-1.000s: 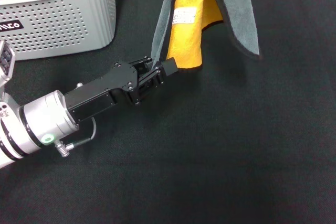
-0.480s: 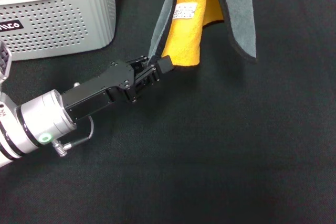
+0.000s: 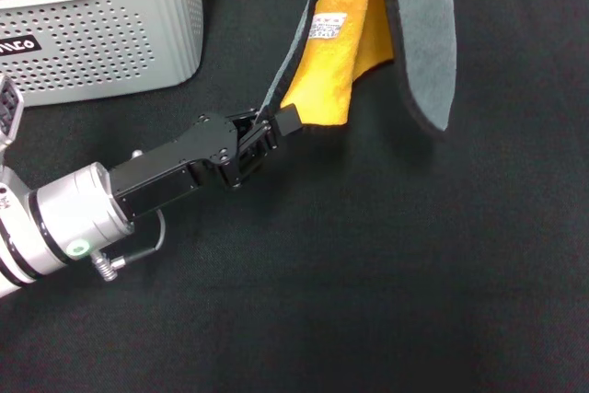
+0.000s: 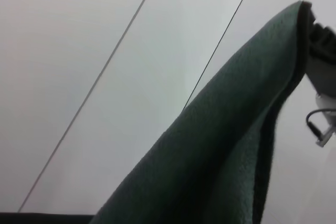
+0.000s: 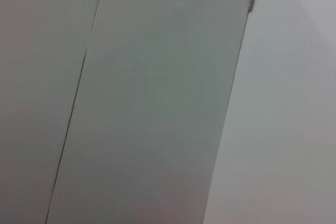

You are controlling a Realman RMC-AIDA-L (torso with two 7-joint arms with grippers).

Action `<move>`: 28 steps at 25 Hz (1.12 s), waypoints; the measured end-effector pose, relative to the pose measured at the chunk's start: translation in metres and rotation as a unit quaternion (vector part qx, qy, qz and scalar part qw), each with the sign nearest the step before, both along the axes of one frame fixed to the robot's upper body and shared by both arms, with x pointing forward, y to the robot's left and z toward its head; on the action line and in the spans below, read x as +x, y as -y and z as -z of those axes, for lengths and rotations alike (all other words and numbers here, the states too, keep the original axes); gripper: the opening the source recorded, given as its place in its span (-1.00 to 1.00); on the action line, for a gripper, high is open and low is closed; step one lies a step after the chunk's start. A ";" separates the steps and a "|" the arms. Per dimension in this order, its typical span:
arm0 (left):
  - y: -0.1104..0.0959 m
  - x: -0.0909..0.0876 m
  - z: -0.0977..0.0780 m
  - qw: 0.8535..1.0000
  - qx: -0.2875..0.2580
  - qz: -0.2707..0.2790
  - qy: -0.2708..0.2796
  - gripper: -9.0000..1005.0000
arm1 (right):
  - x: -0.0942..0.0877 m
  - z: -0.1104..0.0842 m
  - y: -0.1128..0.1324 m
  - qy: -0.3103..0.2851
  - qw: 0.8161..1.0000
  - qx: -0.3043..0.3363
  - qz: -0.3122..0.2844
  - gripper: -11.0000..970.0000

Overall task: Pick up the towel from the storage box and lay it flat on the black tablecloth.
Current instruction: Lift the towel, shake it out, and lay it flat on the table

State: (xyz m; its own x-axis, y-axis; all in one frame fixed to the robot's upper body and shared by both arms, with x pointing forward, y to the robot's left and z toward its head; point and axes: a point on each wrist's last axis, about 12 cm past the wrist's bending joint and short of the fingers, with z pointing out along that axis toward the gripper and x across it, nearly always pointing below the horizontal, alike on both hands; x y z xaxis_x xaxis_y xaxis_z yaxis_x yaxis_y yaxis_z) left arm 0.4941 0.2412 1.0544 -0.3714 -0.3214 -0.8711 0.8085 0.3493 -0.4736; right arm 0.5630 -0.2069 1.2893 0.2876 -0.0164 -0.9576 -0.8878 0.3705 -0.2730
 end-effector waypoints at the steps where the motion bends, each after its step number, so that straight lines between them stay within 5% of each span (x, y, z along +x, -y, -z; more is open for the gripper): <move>1: 0.000 -0.001 -0.001 1.000 -0.003 0.002 0.001 -0.91 | -0.001 0.002 0.002 -0.004 1.000 0.000 0.002 -0.93; 13: -0.027 -0.006 -0.038 0.994 -0.071 0.050 0.070 -0.89 | -0.016 0.031 0.033 -0.058 0.998 0.038 -0.007 -0.93; 28: -0.047 0.041 -0.091 0.989 -0.048 0.071 0.119 -0.87 | -0.012 0.054 0.065 -0.062 0.994 0.083 -0.027 -0.92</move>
State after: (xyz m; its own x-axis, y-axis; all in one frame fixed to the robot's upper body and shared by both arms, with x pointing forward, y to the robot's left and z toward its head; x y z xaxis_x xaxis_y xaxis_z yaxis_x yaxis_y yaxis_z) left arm 0.5351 0.2879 1.1452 -0.2065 -0.3655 -0.9076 0.9389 0.1871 -0.2890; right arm 0.5506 -0.2714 1.2348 0.1624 0.1574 -0.9741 -0.9311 0.3513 -0.0985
